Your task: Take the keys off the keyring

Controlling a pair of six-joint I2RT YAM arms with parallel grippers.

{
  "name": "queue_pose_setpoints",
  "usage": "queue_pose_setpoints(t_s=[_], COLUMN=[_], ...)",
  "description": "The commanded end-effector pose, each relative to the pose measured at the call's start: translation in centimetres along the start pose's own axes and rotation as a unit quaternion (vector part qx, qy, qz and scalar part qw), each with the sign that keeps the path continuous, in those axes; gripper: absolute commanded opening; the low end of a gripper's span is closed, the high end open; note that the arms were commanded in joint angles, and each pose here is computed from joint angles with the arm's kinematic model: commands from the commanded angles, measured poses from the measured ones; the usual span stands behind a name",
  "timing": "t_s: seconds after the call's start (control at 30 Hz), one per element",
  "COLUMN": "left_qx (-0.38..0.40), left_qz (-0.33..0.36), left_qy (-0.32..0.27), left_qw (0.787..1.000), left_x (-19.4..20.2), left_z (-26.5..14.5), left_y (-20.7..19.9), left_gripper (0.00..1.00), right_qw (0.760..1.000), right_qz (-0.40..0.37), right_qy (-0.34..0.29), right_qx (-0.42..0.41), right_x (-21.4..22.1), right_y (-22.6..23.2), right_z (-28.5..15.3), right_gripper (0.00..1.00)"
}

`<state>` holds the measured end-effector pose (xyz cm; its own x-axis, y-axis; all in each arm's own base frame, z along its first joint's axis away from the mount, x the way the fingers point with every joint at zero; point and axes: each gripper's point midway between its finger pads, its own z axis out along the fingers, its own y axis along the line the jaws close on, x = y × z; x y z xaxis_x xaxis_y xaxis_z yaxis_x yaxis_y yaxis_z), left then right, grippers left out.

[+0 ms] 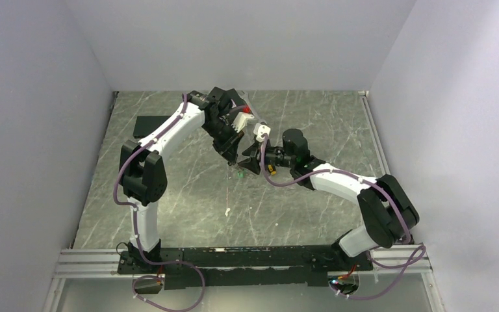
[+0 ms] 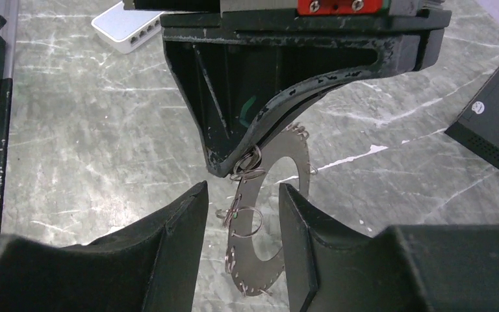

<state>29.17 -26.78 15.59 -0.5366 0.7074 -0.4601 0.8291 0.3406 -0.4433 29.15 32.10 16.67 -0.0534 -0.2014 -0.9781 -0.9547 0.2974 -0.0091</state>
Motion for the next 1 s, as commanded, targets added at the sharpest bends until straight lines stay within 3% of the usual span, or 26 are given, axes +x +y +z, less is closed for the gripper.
queue_pose_setpoints(t_s=[0.0,0.53,0.7,0.87,0.97], left_qx=[0.01,0.017,0.018,0.016,0.012], left_qz=[0.02,0.025,0.027,0.029,0.03], left_qy=[-0.02,-0.026,-0.019,-0.019,-0.016], left_qw=[1.0,0.999,0.999,0.999,0.999], left_x=[-1.2,-1.5,-1.1,-1.2,-1.1], left_z=[-1.2,-1.4,-1.5,-1.7,-2.0], left_y=[-1.0,-1.6,-1.6,-1.7,-1.6], left_gripper=[0.0,0.0,0.0,0.0,0.0], right_qw=[0.999,0.999,0.998,0.998,0.998], right_qz=[-0.021,-0.004,-0.02,-0.032,-0.038], right_qy=[-0.041,-0.044,-0.046,-0.043,-0.039], right_qx=[0.001,-0.024,-0.034,-0.04,-0.043], right_x=[-3.2,-2.7,-2.6,-2.5,-2.3], right_y=[-0.6,-0.2,0.2,0.4,0.6], right_z=[0.7,1.8,1.5,1.4,1.2], right_gripper=[0.47,0.44,0.29,0.03,0.0])
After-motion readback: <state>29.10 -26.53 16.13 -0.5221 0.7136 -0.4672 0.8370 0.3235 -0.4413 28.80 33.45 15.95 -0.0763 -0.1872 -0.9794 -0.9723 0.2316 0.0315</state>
